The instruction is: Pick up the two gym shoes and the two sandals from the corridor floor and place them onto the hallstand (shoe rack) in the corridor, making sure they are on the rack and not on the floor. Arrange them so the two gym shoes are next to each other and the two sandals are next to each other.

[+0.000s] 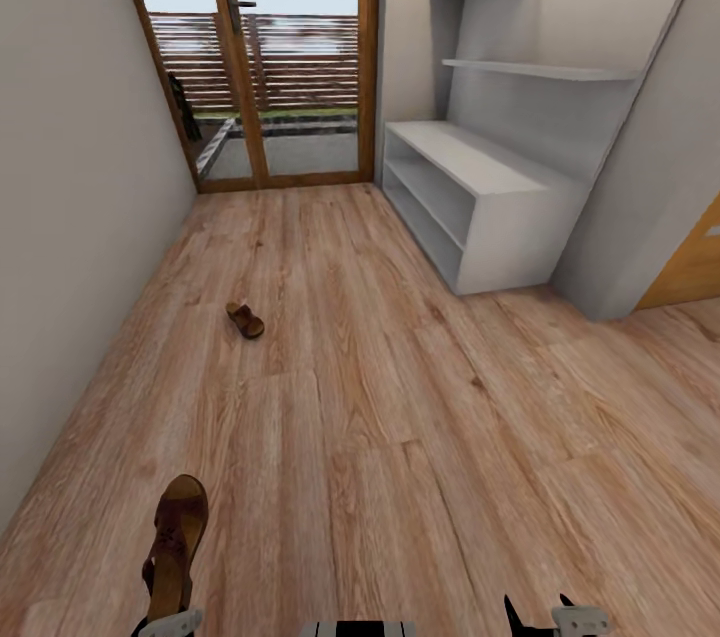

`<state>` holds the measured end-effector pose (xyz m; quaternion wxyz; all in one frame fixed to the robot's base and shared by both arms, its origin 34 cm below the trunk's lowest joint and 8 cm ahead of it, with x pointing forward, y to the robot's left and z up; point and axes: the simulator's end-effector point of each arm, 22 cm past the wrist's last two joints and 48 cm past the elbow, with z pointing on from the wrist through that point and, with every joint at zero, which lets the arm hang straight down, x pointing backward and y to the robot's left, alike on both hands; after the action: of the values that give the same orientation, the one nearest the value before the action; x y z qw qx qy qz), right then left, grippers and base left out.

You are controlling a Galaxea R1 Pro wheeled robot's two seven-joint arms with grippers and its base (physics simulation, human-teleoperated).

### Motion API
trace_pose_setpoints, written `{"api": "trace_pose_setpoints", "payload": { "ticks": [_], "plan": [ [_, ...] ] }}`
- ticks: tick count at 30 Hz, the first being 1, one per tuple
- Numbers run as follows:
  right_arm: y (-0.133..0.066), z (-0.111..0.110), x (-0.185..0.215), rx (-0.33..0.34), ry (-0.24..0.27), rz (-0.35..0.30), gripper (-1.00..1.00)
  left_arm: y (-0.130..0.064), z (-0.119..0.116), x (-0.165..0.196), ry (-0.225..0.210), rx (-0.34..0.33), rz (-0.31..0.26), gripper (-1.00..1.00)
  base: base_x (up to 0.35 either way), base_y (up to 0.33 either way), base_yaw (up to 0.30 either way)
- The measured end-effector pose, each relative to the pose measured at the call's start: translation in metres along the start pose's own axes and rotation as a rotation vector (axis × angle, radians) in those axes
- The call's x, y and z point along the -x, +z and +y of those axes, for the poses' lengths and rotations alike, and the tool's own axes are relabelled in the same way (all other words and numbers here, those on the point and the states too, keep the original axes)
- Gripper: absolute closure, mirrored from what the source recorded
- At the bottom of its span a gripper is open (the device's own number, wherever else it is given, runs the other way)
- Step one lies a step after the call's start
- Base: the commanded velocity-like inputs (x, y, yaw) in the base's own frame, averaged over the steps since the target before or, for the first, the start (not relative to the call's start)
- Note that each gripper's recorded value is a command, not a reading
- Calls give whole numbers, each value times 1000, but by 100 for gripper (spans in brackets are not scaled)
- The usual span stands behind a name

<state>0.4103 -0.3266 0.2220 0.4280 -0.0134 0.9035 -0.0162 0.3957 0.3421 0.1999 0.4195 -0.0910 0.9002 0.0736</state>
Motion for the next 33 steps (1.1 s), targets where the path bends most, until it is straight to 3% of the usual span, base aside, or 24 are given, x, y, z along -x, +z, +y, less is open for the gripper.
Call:
{"api": "trace_pose_setpoints", "payload": {
  "ticks": [33],
  "plan": [
    [1,-2,25,-3,0,-58,-100,1,-3,22,-11,-6,-48,100,323,-115,82]
  ]
}}
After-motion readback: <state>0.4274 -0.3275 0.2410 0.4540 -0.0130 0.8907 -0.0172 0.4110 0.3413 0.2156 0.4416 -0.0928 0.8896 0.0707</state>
